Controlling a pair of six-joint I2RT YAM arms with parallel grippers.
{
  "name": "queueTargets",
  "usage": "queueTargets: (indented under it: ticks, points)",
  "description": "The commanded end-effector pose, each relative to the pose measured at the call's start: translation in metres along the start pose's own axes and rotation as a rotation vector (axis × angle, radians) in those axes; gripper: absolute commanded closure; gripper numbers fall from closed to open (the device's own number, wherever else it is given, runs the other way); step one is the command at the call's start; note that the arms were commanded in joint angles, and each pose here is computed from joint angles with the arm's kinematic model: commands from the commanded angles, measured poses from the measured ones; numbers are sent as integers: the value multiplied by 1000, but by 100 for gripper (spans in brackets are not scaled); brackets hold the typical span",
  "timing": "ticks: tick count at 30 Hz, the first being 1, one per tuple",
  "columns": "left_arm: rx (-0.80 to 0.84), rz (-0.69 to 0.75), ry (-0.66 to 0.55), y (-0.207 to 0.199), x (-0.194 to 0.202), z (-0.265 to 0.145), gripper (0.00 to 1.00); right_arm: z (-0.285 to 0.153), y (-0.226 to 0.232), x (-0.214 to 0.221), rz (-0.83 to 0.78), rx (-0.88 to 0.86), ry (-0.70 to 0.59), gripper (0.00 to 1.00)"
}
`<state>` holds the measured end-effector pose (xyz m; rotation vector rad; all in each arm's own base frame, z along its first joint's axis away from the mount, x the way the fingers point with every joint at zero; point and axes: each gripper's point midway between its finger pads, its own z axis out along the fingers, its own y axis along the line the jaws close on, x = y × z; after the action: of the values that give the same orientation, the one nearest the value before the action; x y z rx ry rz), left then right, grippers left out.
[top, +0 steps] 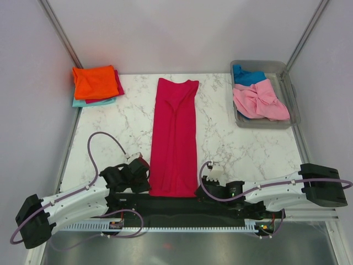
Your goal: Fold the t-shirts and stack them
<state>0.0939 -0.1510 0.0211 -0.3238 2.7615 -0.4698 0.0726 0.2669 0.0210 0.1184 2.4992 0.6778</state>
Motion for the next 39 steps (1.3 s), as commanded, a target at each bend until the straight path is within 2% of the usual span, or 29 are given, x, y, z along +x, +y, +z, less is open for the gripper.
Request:
queueTargets:
  ticks: [1,7,11,15,19,27,33,39]
  points:
    - [121,41,-8,-27,-5,-13,98,-6,-1,-9,1,17,-34,100]
    - [172,108,44,-53,-7,-32,98,-21,34,-30,-32,-7,-72,100]
    - [182,165,-32,-76,-34,-57,98,-30,54,-60,-50,-3,-133,100]
    - [158,199,-94,-88,-63,-70,98,-28,71,-115,-40,5,-184,100]
    - [167,231,-109,-101,-104,-76,98,-19,74,-159,-112,43,-209,100]
    - [121,229,-101,-113,-168,-51,98,4,74,-239,-142,104,-238,100]
    - [125,248,-100,-123,-210,-41,98,32,63,-264,-160,136,-205,100]
    - [77,225,-91,-112,-246,-22,98,52,50,-287,-162,152,-187,100]
